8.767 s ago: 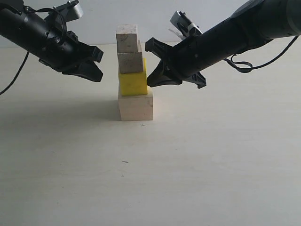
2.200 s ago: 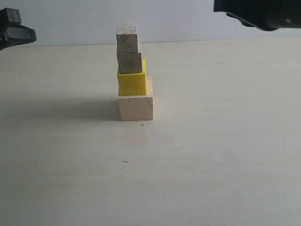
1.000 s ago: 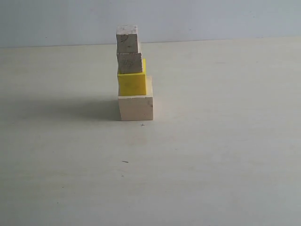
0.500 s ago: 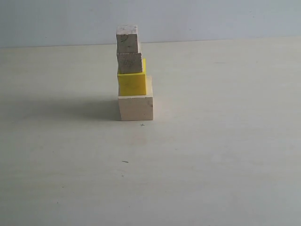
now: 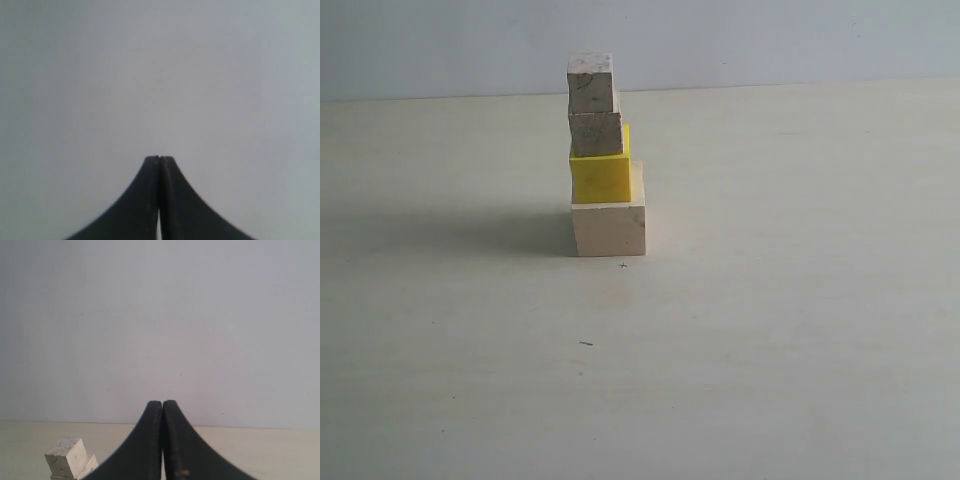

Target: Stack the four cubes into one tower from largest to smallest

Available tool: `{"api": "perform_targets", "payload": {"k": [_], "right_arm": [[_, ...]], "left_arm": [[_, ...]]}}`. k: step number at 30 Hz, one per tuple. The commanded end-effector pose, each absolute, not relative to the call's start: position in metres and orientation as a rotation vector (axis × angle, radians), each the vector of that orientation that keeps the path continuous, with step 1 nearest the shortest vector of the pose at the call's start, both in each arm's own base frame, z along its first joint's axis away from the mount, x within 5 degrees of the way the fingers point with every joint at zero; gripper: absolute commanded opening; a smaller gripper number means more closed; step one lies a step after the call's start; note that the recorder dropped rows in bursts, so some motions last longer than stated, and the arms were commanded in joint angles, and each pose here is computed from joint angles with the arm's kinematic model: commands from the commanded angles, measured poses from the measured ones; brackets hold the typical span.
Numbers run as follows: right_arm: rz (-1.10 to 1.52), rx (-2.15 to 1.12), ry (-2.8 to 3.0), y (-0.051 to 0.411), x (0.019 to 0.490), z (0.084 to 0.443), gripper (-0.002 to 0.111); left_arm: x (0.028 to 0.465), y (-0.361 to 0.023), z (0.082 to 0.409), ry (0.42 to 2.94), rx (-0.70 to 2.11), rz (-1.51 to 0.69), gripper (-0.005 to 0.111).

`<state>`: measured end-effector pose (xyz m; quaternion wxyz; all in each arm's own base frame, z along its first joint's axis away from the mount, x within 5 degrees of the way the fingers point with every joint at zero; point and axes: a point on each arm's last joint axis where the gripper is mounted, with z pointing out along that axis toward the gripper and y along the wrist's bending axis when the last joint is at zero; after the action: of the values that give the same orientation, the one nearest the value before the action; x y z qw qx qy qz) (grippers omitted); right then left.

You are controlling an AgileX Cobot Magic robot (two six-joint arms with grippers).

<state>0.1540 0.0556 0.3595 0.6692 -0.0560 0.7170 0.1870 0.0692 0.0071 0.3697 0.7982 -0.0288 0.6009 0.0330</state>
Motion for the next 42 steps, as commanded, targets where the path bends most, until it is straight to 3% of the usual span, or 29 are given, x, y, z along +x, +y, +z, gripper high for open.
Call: {"api": "perform_targets", "payload": {"k": [1, 6, 22, 32, 42], "right_arm": [[0.402, -0.137, 1.611, 0.055, 0.154, 0.359, 0.000], [0.402, -0.137, 1.611, 0.055, 0.154, 0.359, 0.000], [0.402, -0.137, 1.611, 0.055, 0.154, 0.359, 0.000], [0.402, -0.137, 1.611, 0.055, 0.154, 0.359, 0.000], [0.402, -0.137, 1.611, 0.055, 0.154, 0.359, 0.000]], "left_arm": [[0.069, 0.005, 0.334, 1.347, -0.087, -0.006, 0.000], [0.068, 0.002, 0.299, 1.408, -0.149, -0.118, 0.000], [0.056, 0.001, 0.205, 1.577, -0.161, -0.129, 0.000], [0.053, 0.001, 0.182, 1.833, -0.054, -0.029, 0.000], [0.053, 0.001, 0.181, 1.835, -0.048, -0.017, 0.000]]}}
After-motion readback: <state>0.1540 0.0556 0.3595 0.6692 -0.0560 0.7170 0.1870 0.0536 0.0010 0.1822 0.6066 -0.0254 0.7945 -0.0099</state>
